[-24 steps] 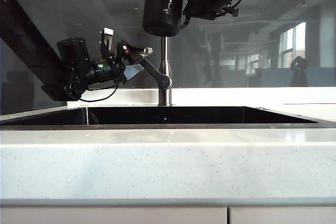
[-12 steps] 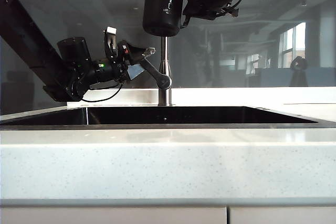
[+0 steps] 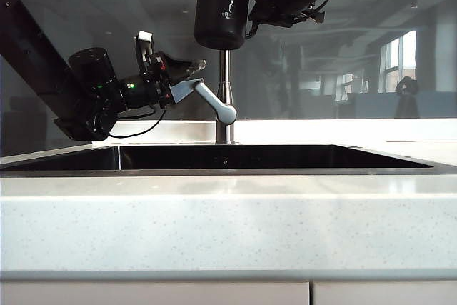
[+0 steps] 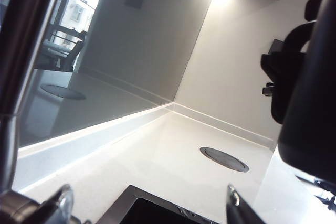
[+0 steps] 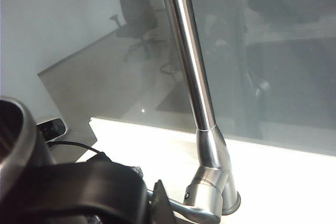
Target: Pick up the mug next to the sink, go to the faucet to get some water, pour the water into the sink, and finally put the mug back to its place.
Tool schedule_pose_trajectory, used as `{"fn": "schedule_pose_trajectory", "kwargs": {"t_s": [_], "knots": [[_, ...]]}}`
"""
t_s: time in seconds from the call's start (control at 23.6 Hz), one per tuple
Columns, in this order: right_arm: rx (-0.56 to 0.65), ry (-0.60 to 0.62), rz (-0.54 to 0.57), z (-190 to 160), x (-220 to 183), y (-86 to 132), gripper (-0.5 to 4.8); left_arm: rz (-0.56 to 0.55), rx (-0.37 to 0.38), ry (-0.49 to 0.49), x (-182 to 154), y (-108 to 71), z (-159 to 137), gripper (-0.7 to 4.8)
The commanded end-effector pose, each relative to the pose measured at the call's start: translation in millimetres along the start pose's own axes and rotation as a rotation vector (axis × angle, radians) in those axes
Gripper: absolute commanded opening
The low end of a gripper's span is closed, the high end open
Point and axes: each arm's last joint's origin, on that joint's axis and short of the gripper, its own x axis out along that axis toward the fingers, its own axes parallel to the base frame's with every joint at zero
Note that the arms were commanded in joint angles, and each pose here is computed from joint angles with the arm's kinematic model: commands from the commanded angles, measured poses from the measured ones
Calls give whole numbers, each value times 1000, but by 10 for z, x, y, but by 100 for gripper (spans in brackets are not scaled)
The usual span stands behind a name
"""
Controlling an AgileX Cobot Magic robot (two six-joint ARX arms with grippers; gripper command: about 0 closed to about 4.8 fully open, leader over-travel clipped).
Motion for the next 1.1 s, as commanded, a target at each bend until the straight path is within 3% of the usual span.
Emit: {"fn": "schedule_pose_trajectory", "kwargs": {"t_s": [0.04,0.85,1.1], "knots": [[-1,-69,20,140,-37,44,-1,-42,110,6,61,-77,81,363],[-2,-69,20,140,-37,44,-1,166,291,-46,32,93,29,363],[-5,-70,19,141,-37,42,-1,200,273,-30,-70,155,49,363]]}}
